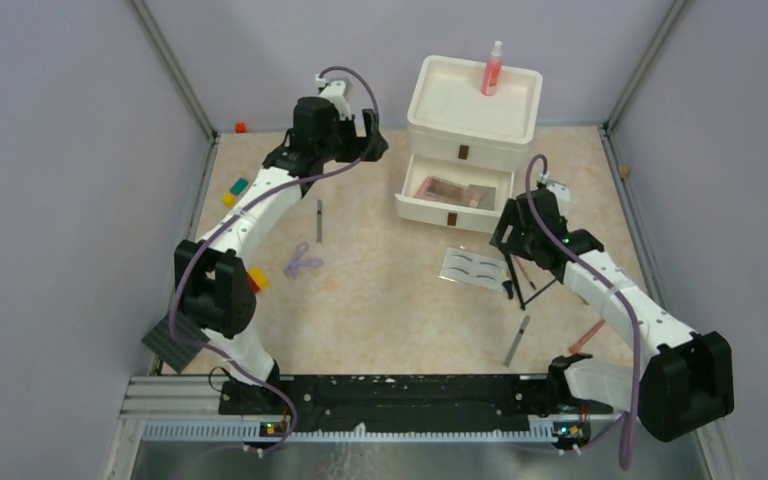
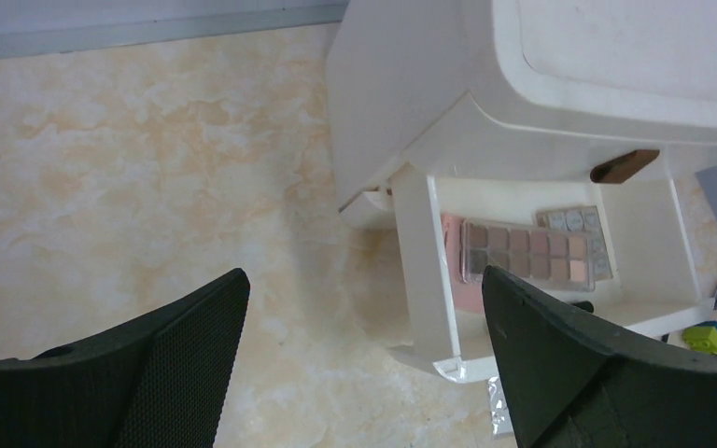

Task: Organize the makeup
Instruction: Move the storage box to the center of the board.

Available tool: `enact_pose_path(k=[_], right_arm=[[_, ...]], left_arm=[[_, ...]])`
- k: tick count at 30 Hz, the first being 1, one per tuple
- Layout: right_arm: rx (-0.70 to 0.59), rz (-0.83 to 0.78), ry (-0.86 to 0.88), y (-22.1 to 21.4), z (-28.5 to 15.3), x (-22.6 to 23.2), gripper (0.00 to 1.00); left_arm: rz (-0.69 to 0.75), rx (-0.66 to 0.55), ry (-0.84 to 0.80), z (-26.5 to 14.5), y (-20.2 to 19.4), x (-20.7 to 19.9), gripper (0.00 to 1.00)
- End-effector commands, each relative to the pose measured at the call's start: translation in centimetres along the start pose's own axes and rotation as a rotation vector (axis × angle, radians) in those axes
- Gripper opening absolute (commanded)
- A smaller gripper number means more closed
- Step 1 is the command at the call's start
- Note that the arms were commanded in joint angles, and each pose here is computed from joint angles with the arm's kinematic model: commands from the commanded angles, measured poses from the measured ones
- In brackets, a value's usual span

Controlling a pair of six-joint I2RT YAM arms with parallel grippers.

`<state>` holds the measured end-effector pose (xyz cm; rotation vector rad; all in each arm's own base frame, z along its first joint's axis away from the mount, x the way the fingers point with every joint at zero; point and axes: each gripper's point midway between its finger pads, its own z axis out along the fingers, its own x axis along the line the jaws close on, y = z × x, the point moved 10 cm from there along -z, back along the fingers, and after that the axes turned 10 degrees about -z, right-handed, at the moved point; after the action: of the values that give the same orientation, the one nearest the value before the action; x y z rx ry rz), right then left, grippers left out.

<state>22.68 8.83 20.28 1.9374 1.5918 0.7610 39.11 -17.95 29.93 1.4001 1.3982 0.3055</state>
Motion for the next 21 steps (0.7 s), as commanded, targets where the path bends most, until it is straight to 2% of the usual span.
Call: enact_pose_path(k=[1, 7, 13, 18, 21], right_arm=[[-0.072, 0.016, 0.067, 1.2, -0.4, 0.9, 0.77], [-0.109, -0.037, 0.274, 0.5, -1.6, 1.5, 0.77], [-0.203, 0.047, 0.465, -0.3, -3.0, 2.1, 0.75], [-0.203, 0.118, 0.493, -1.0, -2.8, 2.2, 0.73], [-0.180, 0.123, 0.500, -1.2, -2.7, 2.3, 0.72]], left_arm=[[0.002, -0.048, -0.110, 0.8, 2.4, -0.3, 0.99], [0.051, -0.126, -0.173, 3.2, 5.3, -1.3, 0.99], [0.068, -0.146, -0.257, 6.1, 6.2, -1.6, 0.99], [0.053, -0.173, -0.357, 7.7, 6.7, -2.5, 0.93], [0.082, -0.215, -0.344, 8.8, 7.0, -3.1, 0.90]])
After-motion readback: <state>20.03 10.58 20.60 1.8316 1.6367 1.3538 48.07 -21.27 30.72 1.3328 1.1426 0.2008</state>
